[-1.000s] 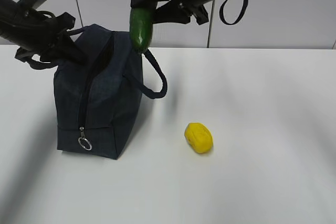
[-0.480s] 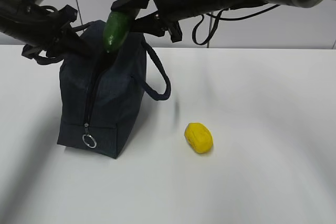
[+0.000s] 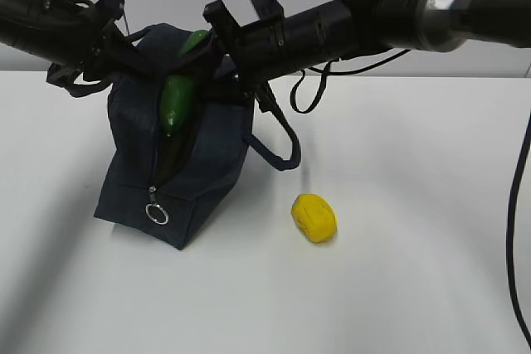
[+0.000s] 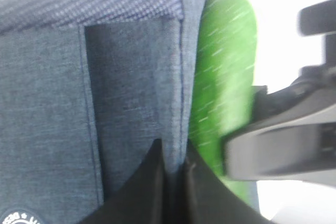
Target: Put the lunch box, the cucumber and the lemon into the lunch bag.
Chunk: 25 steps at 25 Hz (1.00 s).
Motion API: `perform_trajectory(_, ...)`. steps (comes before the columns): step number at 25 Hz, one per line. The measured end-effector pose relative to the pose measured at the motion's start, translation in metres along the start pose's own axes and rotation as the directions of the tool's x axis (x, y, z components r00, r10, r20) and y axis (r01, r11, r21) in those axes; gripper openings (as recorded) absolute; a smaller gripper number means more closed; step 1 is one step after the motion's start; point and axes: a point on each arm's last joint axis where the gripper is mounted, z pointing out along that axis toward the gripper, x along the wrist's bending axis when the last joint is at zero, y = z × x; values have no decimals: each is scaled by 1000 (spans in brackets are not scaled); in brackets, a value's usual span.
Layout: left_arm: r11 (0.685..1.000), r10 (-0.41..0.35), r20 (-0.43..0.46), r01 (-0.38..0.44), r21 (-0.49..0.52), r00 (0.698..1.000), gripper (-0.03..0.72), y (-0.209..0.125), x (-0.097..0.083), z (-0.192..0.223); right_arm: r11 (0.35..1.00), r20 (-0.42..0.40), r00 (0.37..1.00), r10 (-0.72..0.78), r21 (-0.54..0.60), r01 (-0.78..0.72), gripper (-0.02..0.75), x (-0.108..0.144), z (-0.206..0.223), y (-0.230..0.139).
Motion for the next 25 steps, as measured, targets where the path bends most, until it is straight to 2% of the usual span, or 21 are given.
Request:
perform_trajectory(6, 1000, -3, 60, 4, -12, 998, 8, 1, -5, 0, 998, 138, 990, -16, 69, 6, 373, -24, 5, -5)
perform_trajectory(9, 1000, -6, 73, 7, -12, 997, 8, 1, -7, 0, 997, 177, 984, -22, 81, 7, 373, -27, 4, -6)
perform_trajectory(15, 1000, -4, 77, 5, -12, 997, 7, 1, -7, 0, 997, 186, 982, -20, 81, 5, 403, -28, 4, -6)
perform_trajectory(21, 1000, 0, 78, 1, -13, 997, 7, 1, -7, 0, 997, 187, 982, -20, 83, 4, 522, -28, 5, -7)
perform_trajectory(25, 1000, 3, 79, -2, -14, 997, 7, 1, -7, 0, 996, 185, 983, -17, 91, 0, 547, -28, 5, -8)
